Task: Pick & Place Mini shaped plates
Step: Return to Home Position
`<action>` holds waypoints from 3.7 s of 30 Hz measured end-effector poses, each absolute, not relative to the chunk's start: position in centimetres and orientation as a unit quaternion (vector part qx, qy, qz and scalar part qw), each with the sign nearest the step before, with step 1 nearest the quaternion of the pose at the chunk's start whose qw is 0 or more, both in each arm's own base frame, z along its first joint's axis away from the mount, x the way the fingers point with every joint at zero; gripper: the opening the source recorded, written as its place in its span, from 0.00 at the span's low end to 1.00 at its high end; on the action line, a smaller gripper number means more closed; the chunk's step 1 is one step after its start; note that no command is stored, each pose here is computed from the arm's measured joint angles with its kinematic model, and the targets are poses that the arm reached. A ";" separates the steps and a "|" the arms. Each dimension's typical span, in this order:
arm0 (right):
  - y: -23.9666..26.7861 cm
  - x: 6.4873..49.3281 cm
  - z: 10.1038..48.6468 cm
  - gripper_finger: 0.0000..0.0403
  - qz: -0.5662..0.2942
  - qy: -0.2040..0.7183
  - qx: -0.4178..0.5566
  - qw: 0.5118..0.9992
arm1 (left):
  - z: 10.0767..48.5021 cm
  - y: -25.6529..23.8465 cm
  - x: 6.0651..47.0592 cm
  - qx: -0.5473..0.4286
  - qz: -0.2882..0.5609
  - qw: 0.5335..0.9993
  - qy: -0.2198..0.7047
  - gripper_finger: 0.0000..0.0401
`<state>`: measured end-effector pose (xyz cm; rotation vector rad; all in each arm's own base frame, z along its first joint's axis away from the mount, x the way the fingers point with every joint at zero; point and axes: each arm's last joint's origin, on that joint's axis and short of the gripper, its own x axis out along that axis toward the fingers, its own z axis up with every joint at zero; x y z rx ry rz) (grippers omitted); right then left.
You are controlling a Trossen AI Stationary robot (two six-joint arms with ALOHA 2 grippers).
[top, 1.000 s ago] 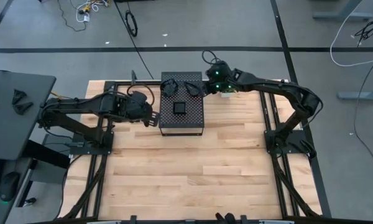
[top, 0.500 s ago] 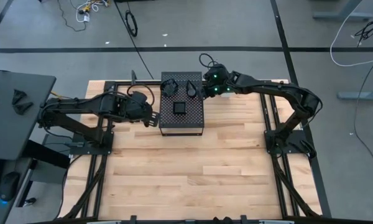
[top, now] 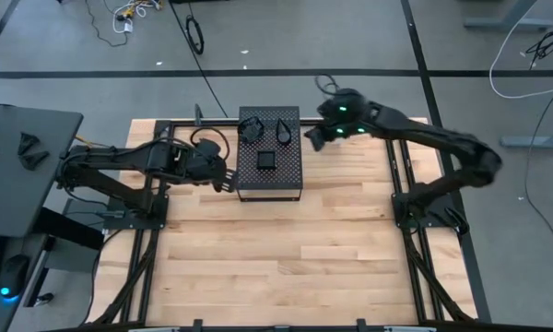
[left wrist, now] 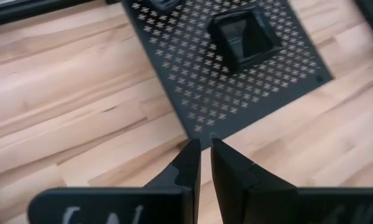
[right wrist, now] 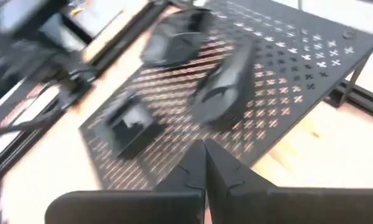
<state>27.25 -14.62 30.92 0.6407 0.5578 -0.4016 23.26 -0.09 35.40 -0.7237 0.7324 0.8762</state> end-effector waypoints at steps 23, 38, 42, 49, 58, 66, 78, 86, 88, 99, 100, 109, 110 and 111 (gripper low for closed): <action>1.7 9.1 30.7 0.03 0.126 -0.048 0.233 0.963 | 36.4 0.0 24.8 -0.353 0.402 0.810 0.240 0.10; -0.1 10.9 21.6 0.00 0.040 -0.041 0.178 0.982 | 36.4 0.0 24.8 -0.355 0.399 0.811 0.241 0.10; -0.4 10.1 20.7 0.00 0.019 -0.014 0.179 0.984 | 36.4 -0.1 24.8 -0.356 0.396 0.810 0.243 0.10; -0.3 8.5 20.2 0.00 0.010 -0.007 0.177 0.984 | 36.4 -0.1 24.8 -0.356 0.396 0.810 0.244 0.10; -0.4 9.4 18.2 0.00 0.016 -0.038 0.171 0.984 | 36.4 -0.1 24.8 -0.357 0.396 0.811 0.243 0.10; -0.4 9.6 17.8 0.00 0.025 -0.049 0.139 0.989 | 36.4 -0.1 24.8 -0.357 0.396 0.810 0.243 0.10; -0.2 9.7 17.2 0.07 0.042 -0.015 0.126 0.991 | 36.4 -0.1 24.8 -0.356 0.396 0.811 0.244 0.10; -0.2 9.7 17.2 0.09 0.041 -0.016 0.136 0.990 | 36.4 -0.1 24.8 -0.344 0.393 0.816 0.249 0.10; -0.2 9.7 17.2 0.09 0.041 -0.016 0.119 0.992 | 36.4 -0.1 24.8 -0.333 0.390 0.820 0.254 0.10; -0.2 9.7 17.2 0.10 0.041 -0.017 0.109 0.993 | 36.4 0.0 24.8 -0.338 0.381 0.821 0.259 0.10; -0.2 9.7 17.2 0.10 0.041 -0.017 0.111 0.993 | 36.5 0.1 24.9 -0.338 0.385 0.821 0.252 0.10; -0.2 9.7 17.2 0.10 0.041 -0.017 0.111 0.993 | 37.1 1.1 24.7 -0.231 0.340 0.874 0.258 0.02; -0.2 9.7 17.2 0.10 0.041 -0.017 0.111 0.993 | 37.0 1.5 24.3 -0.227 0.339 0.878 0.249 0.01; -0.2 9.7 17.2 0.10 0.041 -0.017 0.111 0.993 | 36.7 1.9 23.9 -0.226 0.332 0.884 0.240 0.01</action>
